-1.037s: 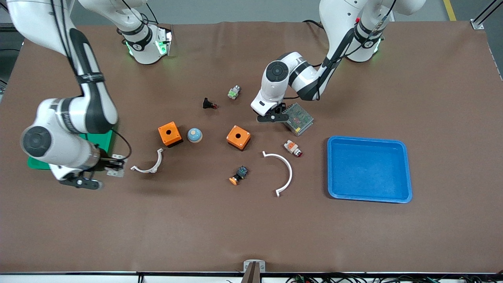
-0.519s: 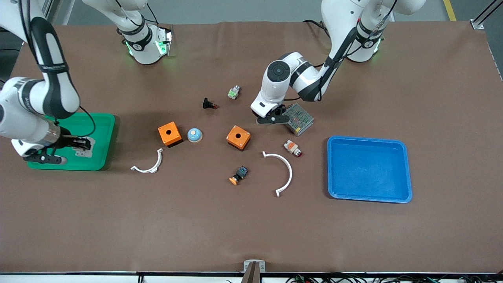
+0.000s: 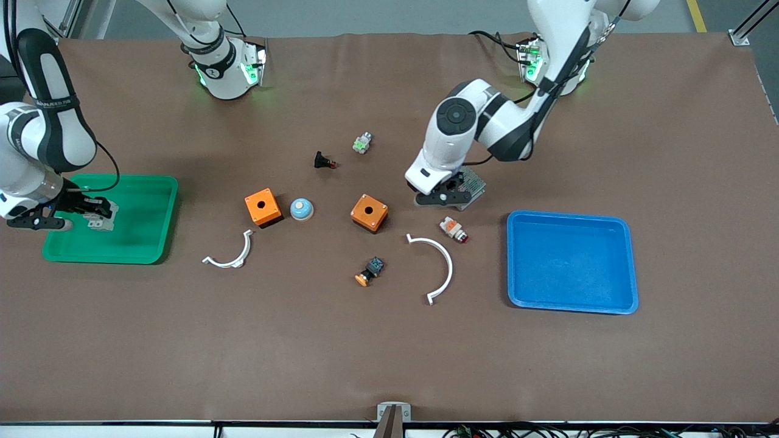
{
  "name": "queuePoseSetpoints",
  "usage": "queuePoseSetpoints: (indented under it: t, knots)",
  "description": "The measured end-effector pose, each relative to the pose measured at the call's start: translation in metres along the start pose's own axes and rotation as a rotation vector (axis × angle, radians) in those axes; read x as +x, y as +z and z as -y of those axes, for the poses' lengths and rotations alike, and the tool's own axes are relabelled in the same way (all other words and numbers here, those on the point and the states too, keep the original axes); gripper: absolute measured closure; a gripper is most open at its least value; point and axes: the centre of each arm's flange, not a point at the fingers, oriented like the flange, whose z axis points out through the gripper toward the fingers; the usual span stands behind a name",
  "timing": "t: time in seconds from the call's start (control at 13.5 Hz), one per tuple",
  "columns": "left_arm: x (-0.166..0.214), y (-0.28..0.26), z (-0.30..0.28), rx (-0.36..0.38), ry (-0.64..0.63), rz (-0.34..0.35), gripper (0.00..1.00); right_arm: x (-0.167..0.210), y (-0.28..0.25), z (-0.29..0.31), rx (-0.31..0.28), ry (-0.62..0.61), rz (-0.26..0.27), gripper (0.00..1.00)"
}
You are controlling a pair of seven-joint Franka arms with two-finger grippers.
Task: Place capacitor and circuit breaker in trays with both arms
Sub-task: 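Carry the breaker to the green tray while the left gripper lifts the capacitor, then lower the capacitor into the blue tray while the right gripper releases the breaker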
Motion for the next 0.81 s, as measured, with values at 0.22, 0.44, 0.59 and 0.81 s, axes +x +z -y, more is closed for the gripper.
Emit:
queuePoseSetpoints:
  t: [0.22,0.44,0.59,0.81]
  knots:
    - [0.037,-0.03,0.043,0.015,-0.01,0.004,0.66,-0.002,0.019,-0.002,-0.008,-0.022,-0.012,0.6]
    - [0.078,-0.056,0.101,0.03,-0.006,0.02,0.66,-0.002,0.04,-0.006,-0.016,-0.037,-0.02,0.6]
    - [0.103,-0.067,0.139,0.027,-0.023,0.017,0.66,-0.005,0.053,-0.011,-0.015,-0.033,-0.014,0.6]
    - [0.133,-0.071,0.194,0.031,-0.025,0.006,0.66,-0.006,0.054,-0.015,-0.016,-0.032,-0.016,0.53]
